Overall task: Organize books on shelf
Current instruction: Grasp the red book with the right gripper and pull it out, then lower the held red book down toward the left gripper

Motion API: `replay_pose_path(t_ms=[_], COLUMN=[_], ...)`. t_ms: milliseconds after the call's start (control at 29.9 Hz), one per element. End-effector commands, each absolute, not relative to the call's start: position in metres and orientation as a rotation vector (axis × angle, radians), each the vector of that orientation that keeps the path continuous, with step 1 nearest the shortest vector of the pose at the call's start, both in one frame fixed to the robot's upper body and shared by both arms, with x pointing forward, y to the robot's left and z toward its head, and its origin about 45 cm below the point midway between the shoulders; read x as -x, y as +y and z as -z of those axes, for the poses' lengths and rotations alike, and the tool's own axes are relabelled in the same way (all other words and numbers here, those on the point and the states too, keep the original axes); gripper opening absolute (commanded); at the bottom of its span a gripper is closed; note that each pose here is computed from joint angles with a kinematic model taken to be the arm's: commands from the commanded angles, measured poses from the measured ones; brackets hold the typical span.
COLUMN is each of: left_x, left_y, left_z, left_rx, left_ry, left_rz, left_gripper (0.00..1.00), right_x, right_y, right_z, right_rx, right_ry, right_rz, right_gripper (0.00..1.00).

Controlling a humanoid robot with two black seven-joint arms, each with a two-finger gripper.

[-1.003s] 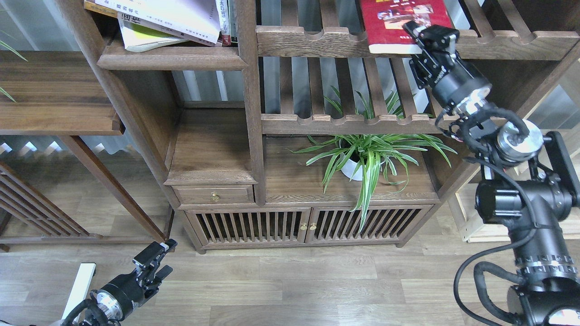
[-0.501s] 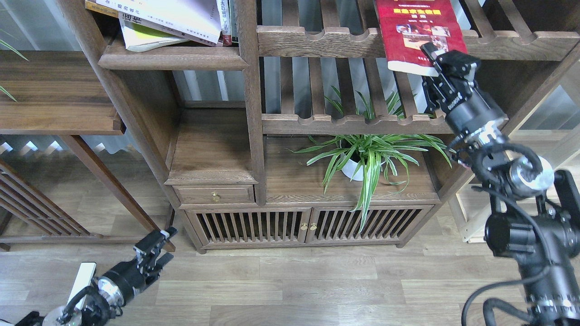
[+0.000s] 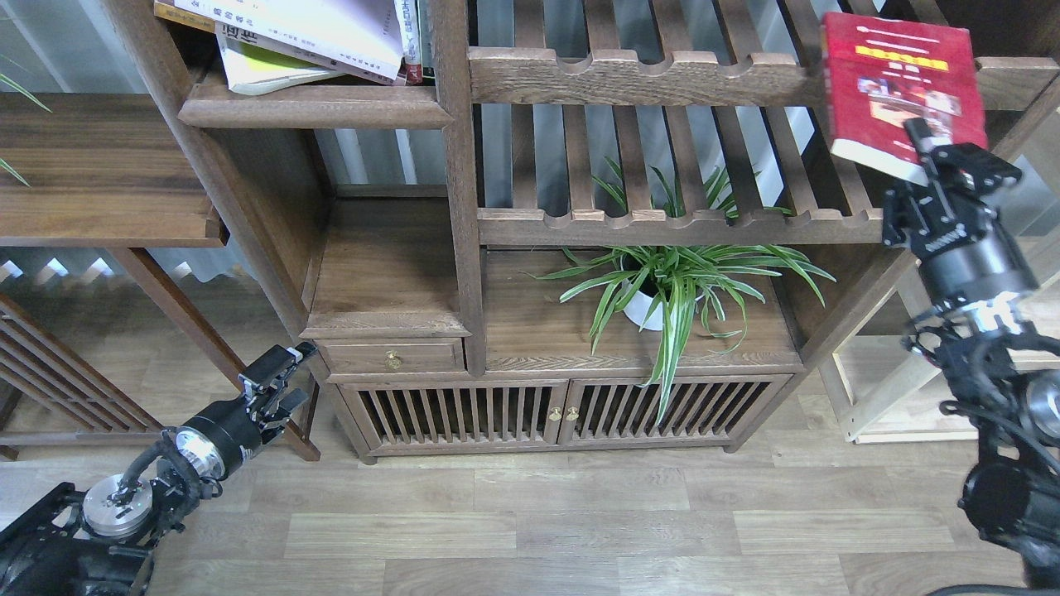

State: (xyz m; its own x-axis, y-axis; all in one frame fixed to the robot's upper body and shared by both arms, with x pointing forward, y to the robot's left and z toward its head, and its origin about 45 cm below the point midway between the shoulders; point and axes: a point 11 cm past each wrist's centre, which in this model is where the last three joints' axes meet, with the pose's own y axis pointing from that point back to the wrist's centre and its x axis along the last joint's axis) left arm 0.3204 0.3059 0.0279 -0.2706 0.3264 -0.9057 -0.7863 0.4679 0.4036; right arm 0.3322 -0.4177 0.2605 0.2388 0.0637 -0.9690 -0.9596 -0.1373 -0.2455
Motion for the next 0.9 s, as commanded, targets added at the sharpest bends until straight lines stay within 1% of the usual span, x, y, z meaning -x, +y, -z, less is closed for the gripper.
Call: replay_pose_path(t_ms=[0,201,435,535,869], left_x=[-0.325,-0.328,-0.336,-0.339,-0.332], left_y=[0.306,0.306,0.302,0.299,0.292], left_z=[-0.031,-0.031,-0.035,-0.037,-0.030], left_rx=[0.424,0.406,0.379,0.363,0.299], left_ry=[1.477,1.473,1.460,1.453,1.462], left_rz=[-1.130,-1.131,-1.124,-1.115,-1.101], left_gripper=[0.98,0.98,0.98,0.98,0.98], right_x=[-0.317,-0.295,-0.268,-0.256,-0.204], right_y=[-0.429,-0.431,-0.409,-0.399,-0.363], right_z=[-0.256,-0.239,-0.212,-0.193,-0.130], right_rx=[1.385,1.425,1.576,1.580,1.524], right_ry=[0.932,0.962,0.957,0.981,1.040], right_rz=[-1.121,-1.097,-1.104,-1.191,-1.469], right_gripper=[0.17,0.18,0.18,0.18,0.19])
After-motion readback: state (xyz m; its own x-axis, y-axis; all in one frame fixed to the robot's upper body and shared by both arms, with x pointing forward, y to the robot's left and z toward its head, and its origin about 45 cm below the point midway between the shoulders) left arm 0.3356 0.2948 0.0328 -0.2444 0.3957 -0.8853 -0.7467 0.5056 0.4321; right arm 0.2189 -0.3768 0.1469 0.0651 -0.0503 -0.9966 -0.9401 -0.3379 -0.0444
